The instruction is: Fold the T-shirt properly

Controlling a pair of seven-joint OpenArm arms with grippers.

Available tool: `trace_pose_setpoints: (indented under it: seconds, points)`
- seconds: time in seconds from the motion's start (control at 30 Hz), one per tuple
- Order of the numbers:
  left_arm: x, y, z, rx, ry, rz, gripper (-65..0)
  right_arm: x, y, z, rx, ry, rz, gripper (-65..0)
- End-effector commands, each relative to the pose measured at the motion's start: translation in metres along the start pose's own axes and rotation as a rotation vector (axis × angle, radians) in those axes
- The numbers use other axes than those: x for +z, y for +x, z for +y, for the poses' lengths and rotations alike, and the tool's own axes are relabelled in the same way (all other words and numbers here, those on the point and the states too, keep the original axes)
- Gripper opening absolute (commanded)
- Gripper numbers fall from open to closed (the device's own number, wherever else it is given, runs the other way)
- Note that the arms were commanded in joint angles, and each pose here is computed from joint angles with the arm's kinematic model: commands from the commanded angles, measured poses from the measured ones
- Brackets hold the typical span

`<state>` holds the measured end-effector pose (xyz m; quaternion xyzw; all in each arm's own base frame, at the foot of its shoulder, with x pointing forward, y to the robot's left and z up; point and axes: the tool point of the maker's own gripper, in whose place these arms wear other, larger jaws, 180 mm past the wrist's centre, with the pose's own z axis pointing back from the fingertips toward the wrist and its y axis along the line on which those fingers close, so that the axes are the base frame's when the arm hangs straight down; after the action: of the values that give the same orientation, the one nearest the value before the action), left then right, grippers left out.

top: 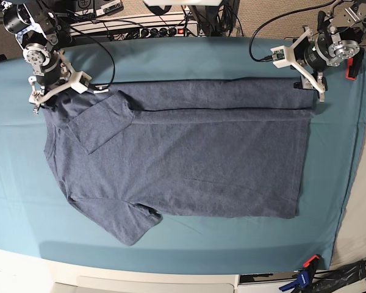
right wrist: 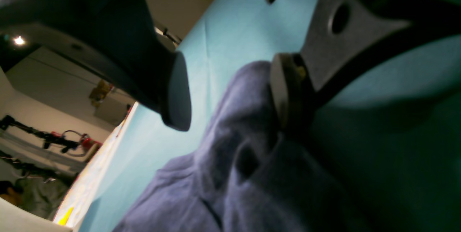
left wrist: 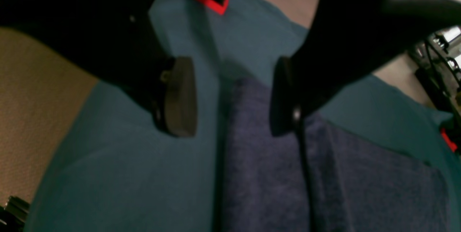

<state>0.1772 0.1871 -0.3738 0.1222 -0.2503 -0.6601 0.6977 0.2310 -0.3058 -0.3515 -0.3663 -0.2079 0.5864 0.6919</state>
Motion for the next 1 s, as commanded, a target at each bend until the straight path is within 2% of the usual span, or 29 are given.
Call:
trace_pose_setpoints:
  seconds: [0.0, 0.37, 0.43, 0.6, 0.63, 0.83, 0.9, 0.97]
  points:
    - [0.003, 0.000, 0.010, -0.015, 0.030, -0.003, -31.1, 0.001, -0.003, -0.014, 0.020, -0.041, 0.006, -29.9]
    - [0.003, 0.000, 0.010, -0.015, 0.030, -0.003, -31.1, 0.001, -0.005, -0.013, 0.019, -0.039, 0.017, -30.5]
    - [0.003, 0.000, 0.010, -0.015, 0.030, -0.003, -31.1, 0.001, -0.005, -0.013, 0.020, -0.039, 0.019, -36.5]
    - [0.003, 0.000, 0.010, -0.015, 0.030, -0.003, -31.1, 0.001, -0.006, -0.014, 0.020, -0.040, 0.022, -62.7]
    - [0.003, 0.000, 0.010, -0.015, 0.030, -0.004, -31.1, 0.001, -0.006, -0.014, 0.020, -0.040, 0.022, -65.0]
    - [0.002, -0.003, 0.010, -0.024, 0.033, 0.003, -31.1, 0.001, -0.006, -0.014, 0.020, -0.040, 0.021, -65.0]
    - [0.000, -0.010, 0.016, -0.039, 0.071, 0.023, -31.1, 0.001, -0.005, -0.014, 0.019, -0.040, 0.020, -65.0]
    - [-0.002, -0.020, 0.029, -0.040, 0.149, 0.056, -31.1, 0.001, -0.005, -0.014, 0.019, -0.040, 0.019, -65.0]
